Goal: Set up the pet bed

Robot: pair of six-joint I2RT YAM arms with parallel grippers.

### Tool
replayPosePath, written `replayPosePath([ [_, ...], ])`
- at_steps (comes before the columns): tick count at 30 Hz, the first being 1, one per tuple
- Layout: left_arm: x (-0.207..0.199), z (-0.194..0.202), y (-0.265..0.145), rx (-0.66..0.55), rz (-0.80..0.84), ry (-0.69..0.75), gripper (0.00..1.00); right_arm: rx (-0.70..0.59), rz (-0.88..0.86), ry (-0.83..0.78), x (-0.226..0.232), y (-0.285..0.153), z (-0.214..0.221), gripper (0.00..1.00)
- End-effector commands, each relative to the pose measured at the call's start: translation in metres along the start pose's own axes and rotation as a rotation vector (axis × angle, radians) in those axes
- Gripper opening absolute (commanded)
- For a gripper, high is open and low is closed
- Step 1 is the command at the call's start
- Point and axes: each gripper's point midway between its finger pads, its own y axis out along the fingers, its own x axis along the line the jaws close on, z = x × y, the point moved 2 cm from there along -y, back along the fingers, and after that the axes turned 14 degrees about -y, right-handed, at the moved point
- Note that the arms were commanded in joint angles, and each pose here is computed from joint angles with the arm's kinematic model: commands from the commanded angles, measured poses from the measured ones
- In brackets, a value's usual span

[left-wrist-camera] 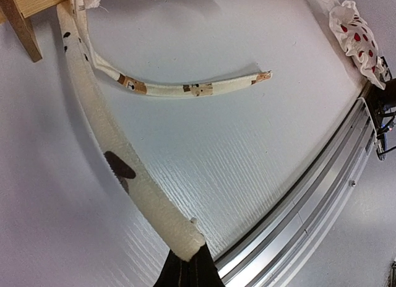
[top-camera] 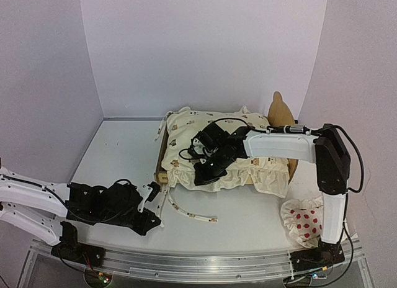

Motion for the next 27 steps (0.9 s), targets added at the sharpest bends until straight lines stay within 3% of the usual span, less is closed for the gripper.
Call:
replayPosePath([
  [1, -0.003, 0.008, 0.01, 0.026, 0.036, -0.027, 0.0, -0.039, -0.07, -0.021, 0.023, -0.027, 0.006, 0.15],
  [10, 0.01, 0.026, 0.034, 0.096, -0.003, -0.05, 0.0, -0.002, -0.106, -0.007, 0.04, -0.005, 0.048, 0.22],
  [17, 0.014, 0.026, 0.037, 0.086, -0.022, -0.057, 0.0, 0.029, -0.176, -0.087, 0.069, 0.02, 0.059, 0.37],
  [27, 0.003, 0.014, 0.018, 0.044, 0.025, -0.048, 0.0, 0.047, -0.141, -0.128, 0.076, 0.061, 0.052, 0.43],
])
